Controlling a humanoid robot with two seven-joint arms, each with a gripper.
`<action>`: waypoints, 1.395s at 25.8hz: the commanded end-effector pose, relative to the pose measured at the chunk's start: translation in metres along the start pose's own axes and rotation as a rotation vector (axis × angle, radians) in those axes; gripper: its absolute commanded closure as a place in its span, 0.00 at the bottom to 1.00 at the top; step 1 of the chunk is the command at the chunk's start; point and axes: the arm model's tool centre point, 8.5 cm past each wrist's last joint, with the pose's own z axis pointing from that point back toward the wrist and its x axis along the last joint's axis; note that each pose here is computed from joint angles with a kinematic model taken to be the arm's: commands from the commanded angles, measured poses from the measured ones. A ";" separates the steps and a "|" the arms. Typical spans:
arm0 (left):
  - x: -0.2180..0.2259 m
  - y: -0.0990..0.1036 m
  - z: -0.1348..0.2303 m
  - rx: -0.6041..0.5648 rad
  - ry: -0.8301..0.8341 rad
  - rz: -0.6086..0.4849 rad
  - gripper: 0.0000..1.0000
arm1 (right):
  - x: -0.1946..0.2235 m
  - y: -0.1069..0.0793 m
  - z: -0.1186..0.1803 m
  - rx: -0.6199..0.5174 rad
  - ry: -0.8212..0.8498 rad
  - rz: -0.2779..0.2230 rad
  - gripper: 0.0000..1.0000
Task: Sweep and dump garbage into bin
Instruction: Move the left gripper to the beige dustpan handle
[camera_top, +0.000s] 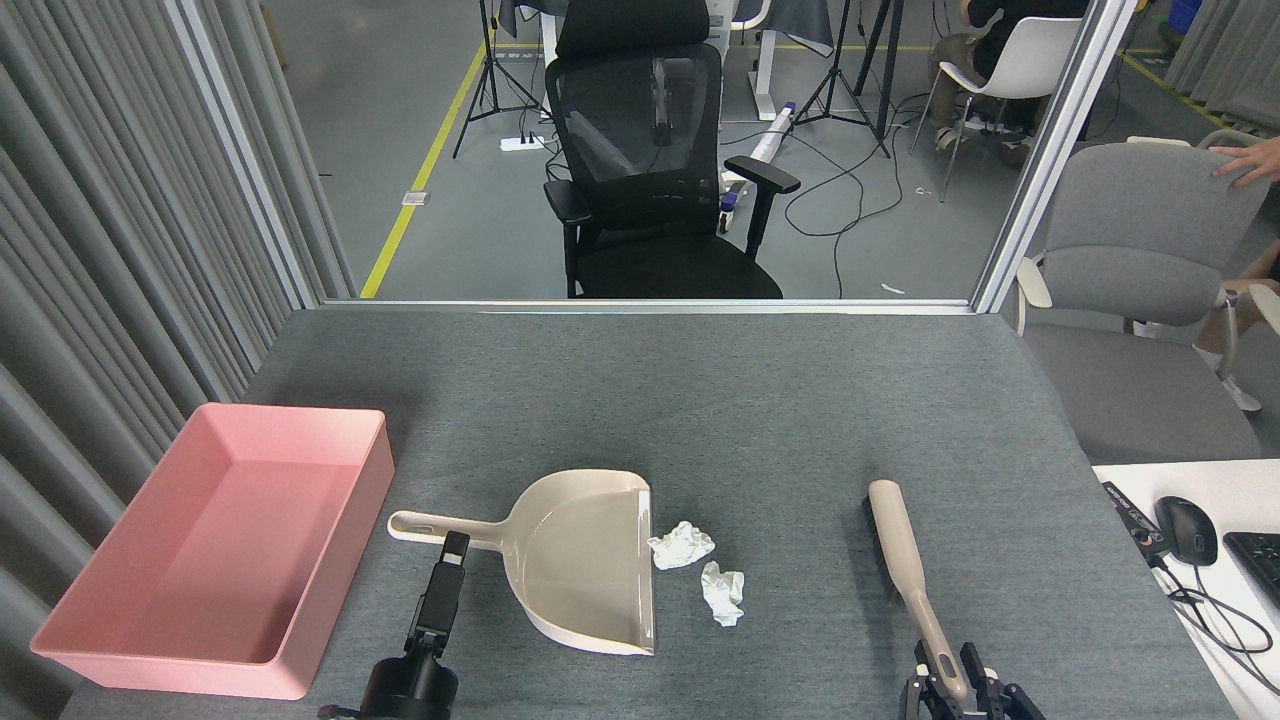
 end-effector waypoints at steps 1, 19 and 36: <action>0.000 -0.001 0.001 0.001 0.001 0.001 0.00 | 0.002 -0.001 -0.001 0.000 -0.012 -0.002 0.48; -0.004 -0.002 -0.001 -0.005 0.013 0.001 0.00 | 0.005 0.003 0.002 0.014 -0.015 -0.010 0.70; -0.020 -0.009 -0.025 -0.038 0.071 0.003 0.00 | 0.005 0.002 0.005 0.007 -0.031 -0.011 0.94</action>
